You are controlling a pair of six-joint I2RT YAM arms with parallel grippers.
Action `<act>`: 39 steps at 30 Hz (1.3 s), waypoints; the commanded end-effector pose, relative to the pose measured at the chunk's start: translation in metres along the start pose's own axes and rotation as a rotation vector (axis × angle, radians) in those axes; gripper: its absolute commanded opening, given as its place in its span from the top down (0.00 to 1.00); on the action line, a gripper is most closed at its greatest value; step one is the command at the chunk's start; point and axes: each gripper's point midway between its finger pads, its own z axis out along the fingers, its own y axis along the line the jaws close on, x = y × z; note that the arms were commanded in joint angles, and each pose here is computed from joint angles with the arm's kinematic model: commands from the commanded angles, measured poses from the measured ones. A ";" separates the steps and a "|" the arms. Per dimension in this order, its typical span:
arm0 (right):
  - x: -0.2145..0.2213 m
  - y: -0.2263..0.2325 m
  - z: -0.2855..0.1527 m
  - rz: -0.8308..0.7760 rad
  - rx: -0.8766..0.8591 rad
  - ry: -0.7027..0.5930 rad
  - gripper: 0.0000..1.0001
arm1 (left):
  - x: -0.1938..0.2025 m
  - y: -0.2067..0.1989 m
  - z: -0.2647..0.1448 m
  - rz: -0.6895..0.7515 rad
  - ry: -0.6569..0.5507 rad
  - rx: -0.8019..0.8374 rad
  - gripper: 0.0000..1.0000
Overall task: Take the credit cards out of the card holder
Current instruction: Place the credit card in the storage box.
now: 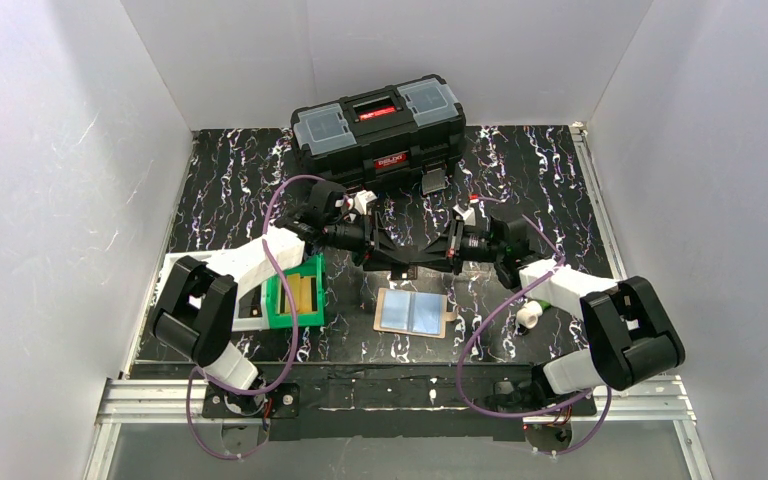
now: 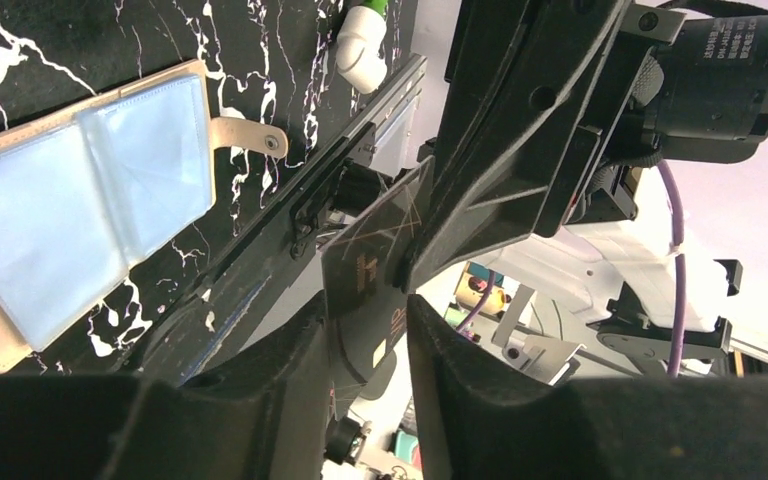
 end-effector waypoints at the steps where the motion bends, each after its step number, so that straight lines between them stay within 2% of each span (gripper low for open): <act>1: -0.003 0.024 0.004 -0.067 -0.060 0.018 0.99 | 0.006 -0.011 -0.007 0.016 0.018 0.041 0.78; 4: -0.002 0.023 0.004 -0.069 -0.055 0.020 0.99 | 0.006 -0.012 -0.008 0.017 0.013 0.038 0.94; 5: -0.002 0.023 0.004 -0.072 -0.047 0.019 0.92 | 0.006 -0.011 -0.008 0.018 0.013 0.034 1.00; 7: -0.002 0.019 0.004 -0.081 -0.013 0.013 0.68 | 0.006 -0.009 -0.008 0.015 0.007 0.020 1.00; 11: -0.003 0.014 -0.003 -0.127 0.089 -0.020 0.06 | 0.003 0.008 -0.015 0.011 -0.053 -0.124 1.00; 12: -0.004 0.013 -0.006 -0.145 0.116 -0.034 0.02 | 0.000 0.015 -0.020 0.017 -0.085 -0.183 1.00; 17: -0.009 0.004 -0.023 -0.207 0.252 -0.124 0.02 | -0.008 0.049 -0.070 0.060 -0.249 -0.560 1.00; 20: -0.012 -0.001 -0.029 -0.222 0.305 -0.152 0.02 | -0.007 0.074 -0.124 0.066 -0.343 -0.838 1.00; 25: -0.014 -0.016 -0.031 -0.216 0.361 -0.166 0.02 | -0.008 0.104 -0.217 0.077 -0.467 -1.211 1.00; 32: -0.016 -0.022 -0.035 -0.253 0.406 -0.167 0.02 | -0.001 0.147 -0.291 0.010 -0.522 -1.531 1.00; 36: -0.014 -0.024 -0.036 -0.260 0.411 -0.157 0.02 | -0.002 0.171 -0.313 -0.029 -0.498 -1.697 1.00; 39: -0.012 -0.029 -0.036 -0.253 0.414 -0.144 0.02 | -0.006 0.182 -0.320 -0.060 -0.474 -1.757 1.00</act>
